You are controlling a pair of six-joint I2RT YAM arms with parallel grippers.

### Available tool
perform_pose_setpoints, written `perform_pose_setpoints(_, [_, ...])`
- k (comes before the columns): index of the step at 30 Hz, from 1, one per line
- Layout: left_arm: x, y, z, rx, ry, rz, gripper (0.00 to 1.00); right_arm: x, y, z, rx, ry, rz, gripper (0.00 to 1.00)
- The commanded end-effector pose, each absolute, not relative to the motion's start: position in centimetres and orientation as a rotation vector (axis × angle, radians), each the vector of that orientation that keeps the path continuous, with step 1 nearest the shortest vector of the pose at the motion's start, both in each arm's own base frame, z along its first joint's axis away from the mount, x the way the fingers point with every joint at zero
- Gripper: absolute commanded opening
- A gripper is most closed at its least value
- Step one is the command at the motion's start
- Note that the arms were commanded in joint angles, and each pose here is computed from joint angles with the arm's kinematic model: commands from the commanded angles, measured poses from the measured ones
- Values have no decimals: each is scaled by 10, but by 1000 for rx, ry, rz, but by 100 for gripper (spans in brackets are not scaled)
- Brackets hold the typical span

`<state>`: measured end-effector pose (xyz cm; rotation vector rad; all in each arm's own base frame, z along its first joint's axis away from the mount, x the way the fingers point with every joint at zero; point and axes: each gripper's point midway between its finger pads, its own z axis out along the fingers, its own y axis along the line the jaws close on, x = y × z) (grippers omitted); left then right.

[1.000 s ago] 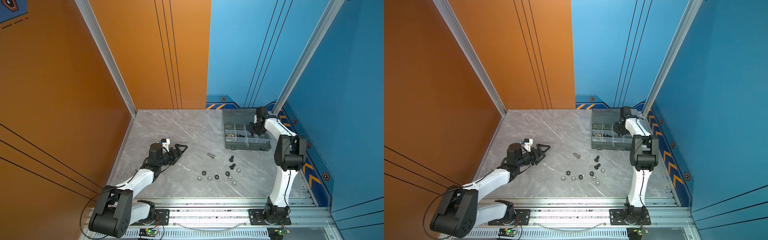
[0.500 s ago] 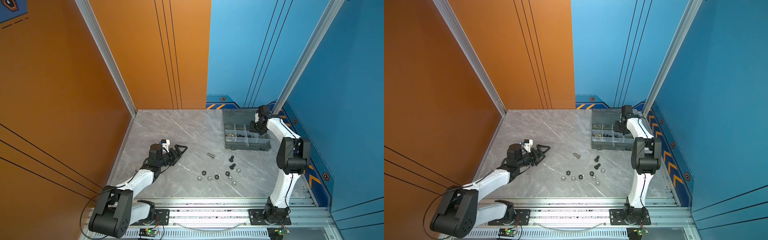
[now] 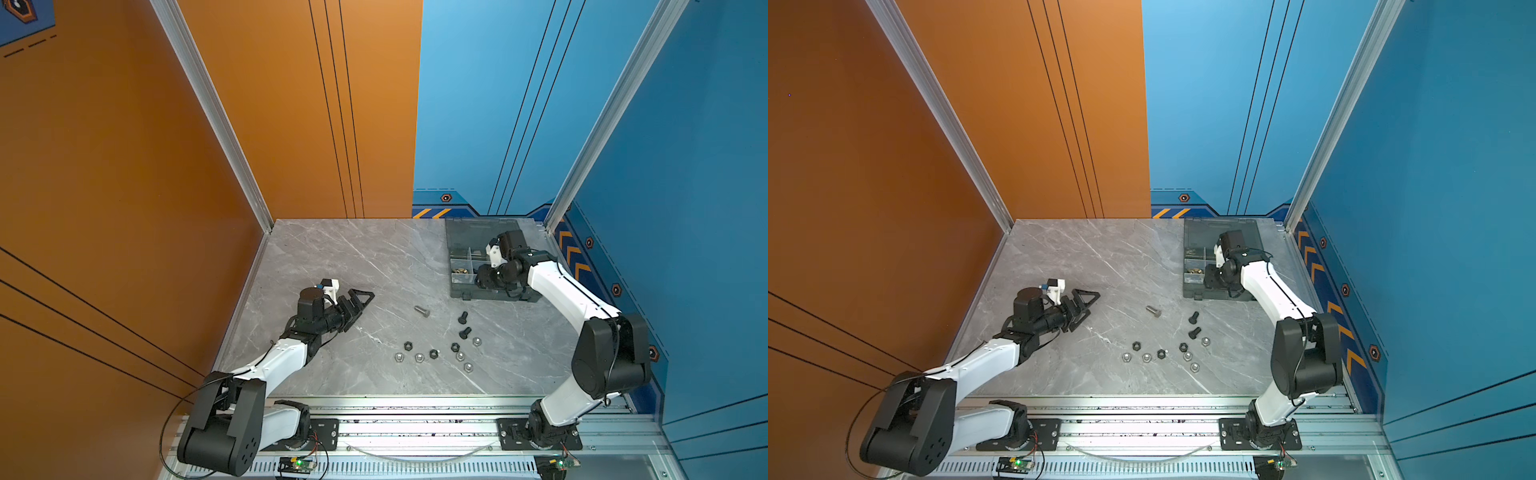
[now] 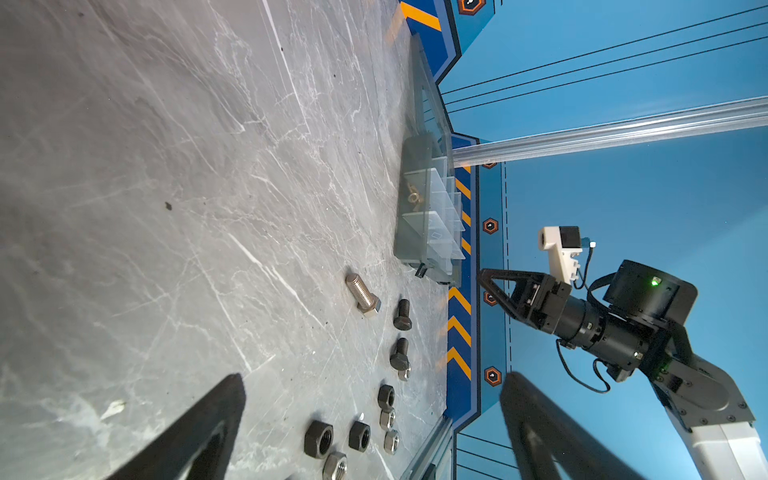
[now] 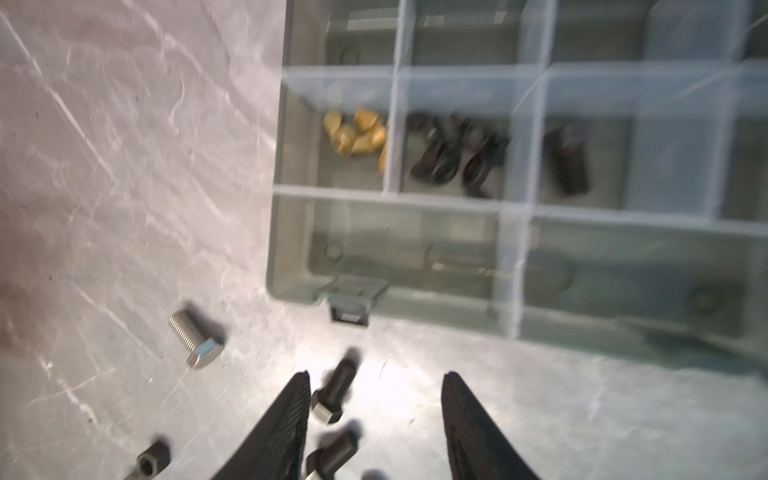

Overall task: Sort the screws and nuts into containers
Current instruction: 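Move the right gripper back to the black bolts on the table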

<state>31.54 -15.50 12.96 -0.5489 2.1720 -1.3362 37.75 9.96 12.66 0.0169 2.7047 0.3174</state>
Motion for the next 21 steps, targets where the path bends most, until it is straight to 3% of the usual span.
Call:
perform_pose_setpoints(1, [314,-153,126,-544,2183,-1332,98,357,110,127,92,2716,281,56])
perform_pose_setpoints(7, [315,-154,125,-544,2185,-1332,98,336,121,112,246,2703,173,62])
perform_pose_setpoints(21, [319,-156,121,-532,2195,-1353,98,323,146,54,501,2779,196,63])
